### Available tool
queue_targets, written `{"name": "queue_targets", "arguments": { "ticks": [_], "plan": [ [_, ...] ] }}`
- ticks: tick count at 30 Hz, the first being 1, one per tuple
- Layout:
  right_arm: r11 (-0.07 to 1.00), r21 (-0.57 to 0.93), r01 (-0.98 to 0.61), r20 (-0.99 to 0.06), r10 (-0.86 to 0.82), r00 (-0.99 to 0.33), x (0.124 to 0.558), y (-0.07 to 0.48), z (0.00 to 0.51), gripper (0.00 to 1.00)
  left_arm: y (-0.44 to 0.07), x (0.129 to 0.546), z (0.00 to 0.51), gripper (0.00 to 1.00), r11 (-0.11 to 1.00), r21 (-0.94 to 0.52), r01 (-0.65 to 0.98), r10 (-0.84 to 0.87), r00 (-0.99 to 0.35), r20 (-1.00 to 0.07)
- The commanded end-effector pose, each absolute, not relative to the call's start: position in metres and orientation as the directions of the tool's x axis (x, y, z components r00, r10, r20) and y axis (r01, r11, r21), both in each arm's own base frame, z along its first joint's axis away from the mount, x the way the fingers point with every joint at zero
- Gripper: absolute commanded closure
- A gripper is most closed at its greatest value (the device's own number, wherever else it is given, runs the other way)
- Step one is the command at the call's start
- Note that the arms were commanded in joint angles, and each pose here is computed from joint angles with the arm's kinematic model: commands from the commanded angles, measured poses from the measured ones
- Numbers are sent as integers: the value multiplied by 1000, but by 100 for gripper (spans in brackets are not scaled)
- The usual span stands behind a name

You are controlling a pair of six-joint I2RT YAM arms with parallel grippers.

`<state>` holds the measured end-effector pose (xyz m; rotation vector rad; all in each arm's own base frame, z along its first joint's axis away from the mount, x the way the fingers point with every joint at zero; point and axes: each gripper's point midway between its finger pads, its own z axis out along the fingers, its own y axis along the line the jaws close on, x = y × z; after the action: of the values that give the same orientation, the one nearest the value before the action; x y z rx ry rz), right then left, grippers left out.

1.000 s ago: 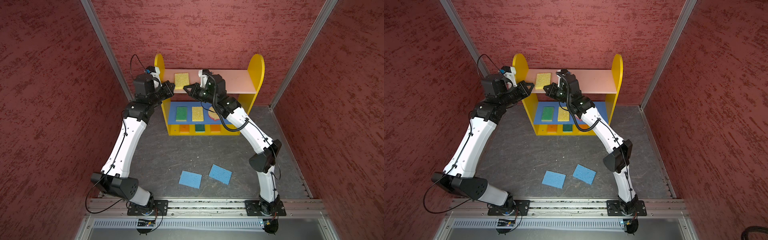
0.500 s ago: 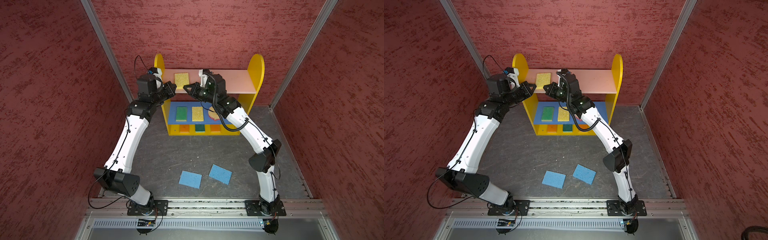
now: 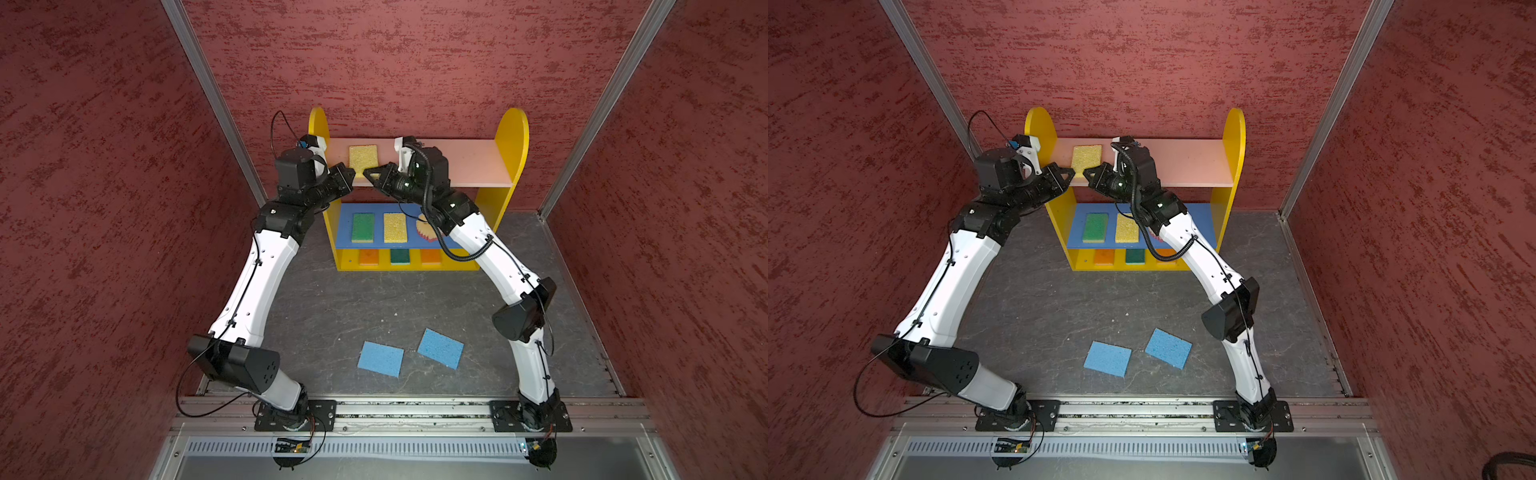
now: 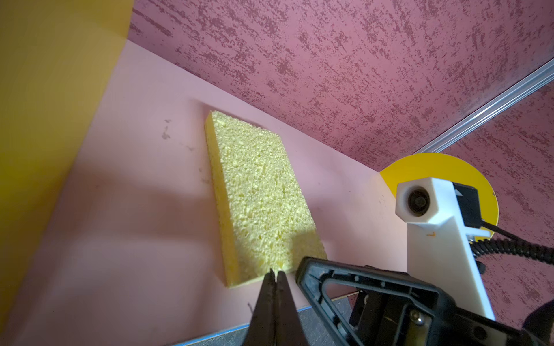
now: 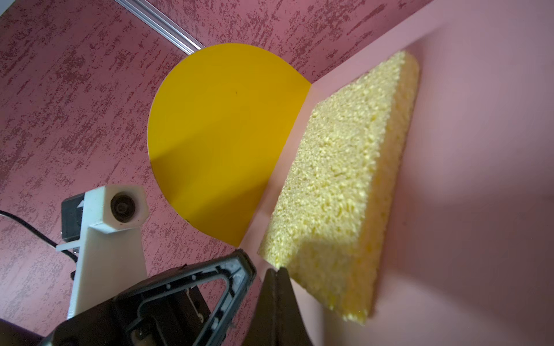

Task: Place and organize the cleaning sponges onto the shelf
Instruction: 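Open both grippers and draw them back from the yellow sponge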

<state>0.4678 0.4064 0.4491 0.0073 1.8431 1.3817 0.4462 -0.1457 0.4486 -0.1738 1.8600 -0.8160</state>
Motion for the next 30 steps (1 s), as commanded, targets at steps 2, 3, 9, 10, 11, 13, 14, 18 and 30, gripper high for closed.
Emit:
{"name": "queue_targets", "arguments": {
  "ticks": [2, 3, 9, 10, 11, 13, 14, 18, 30],
  "plan": [
    [441, 785, -435, -614, 459, -642, 468, 390, 454, 100, -149, 433, 470, 100, 747, -599, 288, -474, -402, -784],
    [442, 783, -438, -616, 458, -640, 466, 389, 454, 100, -150, 432, 471, 100, 748, -594, 294, -469, -399, -788],
    [434, 786, -440, -616, 485, -621, 460, 380, 450, 100, -156, 429, 473, 100, 756, -576, 311, -445, -402, -800],
    [441, 783, -438, -619, 487, -616, 460, 378, 449, 100, -157, 429, 471, 100, 757, -575, 311, -441, -406, -800],
    [448, 779, -438, -624, 490, -609, 458, 376, 451, 100, -158, 429, 469, 100, 757, -576, 309, -440, -412, -798],
    [467, 769, -437, -636, 492, -594, 458, 371, 453, 100, -160, 430, 461, 100, 758, -581, 298, -437, -429, -790],
    [476, 764, -436, -642, 495, -586, 458, 368, 454, 100, -160, 431, 457, 100, 757, -583, 294, -437, -434, -788],
    [499, 748, -438, -662, 510, -549, 455, 358, 460, 100, -159, 435, 448, 100, 764, -582, 277, -437, -440, -784],
    [506, 721, -474, -691, 576, -436, 429, 322, 482, 100, -155, 455, 449, 100, 776, -577, 253, -447, -425, -787]
  ]
}}
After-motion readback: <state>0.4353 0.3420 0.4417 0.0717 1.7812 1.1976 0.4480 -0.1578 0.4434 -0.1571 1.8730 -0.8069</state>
